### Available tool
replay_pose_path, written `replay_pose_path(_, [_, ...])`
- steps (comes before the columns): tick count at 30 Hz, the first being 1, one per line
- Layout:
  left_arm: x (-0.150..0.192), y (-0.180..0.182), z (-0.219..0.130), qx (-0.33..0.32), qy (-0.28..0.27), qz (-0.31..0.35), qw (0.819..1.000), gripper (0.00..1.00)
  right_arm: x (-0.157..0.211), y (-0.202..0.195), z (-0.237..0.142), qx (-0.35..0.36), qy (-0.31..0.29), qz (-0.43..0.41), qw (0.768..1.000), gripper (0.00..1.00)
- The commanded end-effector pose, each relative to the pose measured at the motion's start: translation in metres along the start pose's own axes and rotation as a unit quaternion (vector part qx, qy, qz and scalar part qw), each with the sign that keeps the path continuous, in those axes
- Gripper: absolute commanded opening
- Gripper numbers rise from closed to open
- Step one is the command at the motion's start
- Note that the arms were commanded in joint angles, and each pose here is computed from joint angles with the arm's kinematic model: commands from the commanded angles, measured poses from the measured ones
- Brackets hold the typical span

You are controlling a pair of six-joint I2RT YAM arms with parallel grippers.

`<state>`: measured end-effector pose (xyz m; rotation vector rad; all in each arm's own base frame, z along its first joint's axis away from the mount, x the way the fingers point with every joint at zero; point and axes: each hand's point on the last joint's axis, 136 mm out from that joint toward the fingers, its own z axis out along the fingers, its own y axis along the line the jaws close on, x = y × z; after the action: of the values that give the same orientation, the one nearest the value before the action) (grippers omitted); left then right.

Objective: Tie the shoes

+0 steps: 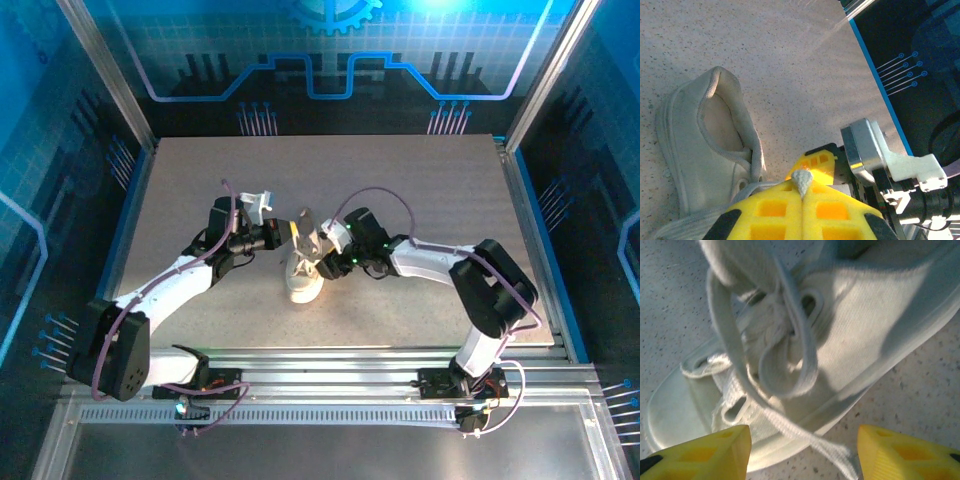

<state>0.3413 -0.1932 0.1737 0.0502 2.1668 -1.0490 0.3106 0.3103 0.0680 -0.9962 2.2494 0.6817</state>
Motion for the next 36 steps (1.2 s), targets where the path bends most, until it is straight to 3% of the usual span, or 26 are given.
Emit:
replay_pose_path(1, [-0.005, -0.007, -0.006, 0.018, -0.012, -0.004, 1.0, 0.0, -0.001, -0.002, 0.01, 0.003, 0.019, -0.015, 1.0, 0.58])
replay_pose_path(10, [-0.01, -0.005, -0.007, 0.015, -0.018, -0.005, 1.0, 0.0, 0.016, 0.014, 0.02, -0.023, 0.053, -0.026, 0.998, 0.52])
replay_pose_path(12, [-0.01, -0.004, -0.008, 0.013, -0.018, -0.006, 1.0, 0.0, 0.021, 0.014, 0.017, -0.022, 0.06, -0.023, 0.998, 0.42])
replay_pose_path(16, [-0.012, -0.002, -0.01, 0.01, -0.021, -0.009, 1.0, 0.0, 0.025, 0.016, 0.009, -0.018, 0.059, -0.02, 0.998, 0.14])
replay_pose_path(19, [-0.013, 0.001, -0.012, 0.005, -0.026, -0.011, 1.0, 0.0, 0.026, 0.018, 0.0, -0.015, 0.054, -0.021, 0.998, 0.05])
replay_pose_path(34, [-0.014, 0.021, -0.018, -0.012, -0.037, -0.026, 0.999, 0.0, 0.03, 0.034, -0.029, -0.035, 0.052, 0.013, 0.998, 0.0])
replay_pose_path(36, [-0.014, 0.023, -0.019, -0.013, -0.039, -0.027, 0.999, 0.0, 0.047, 0.036, -0.028, -0.039, 0.069, 0.027, 0.996, 0.0])
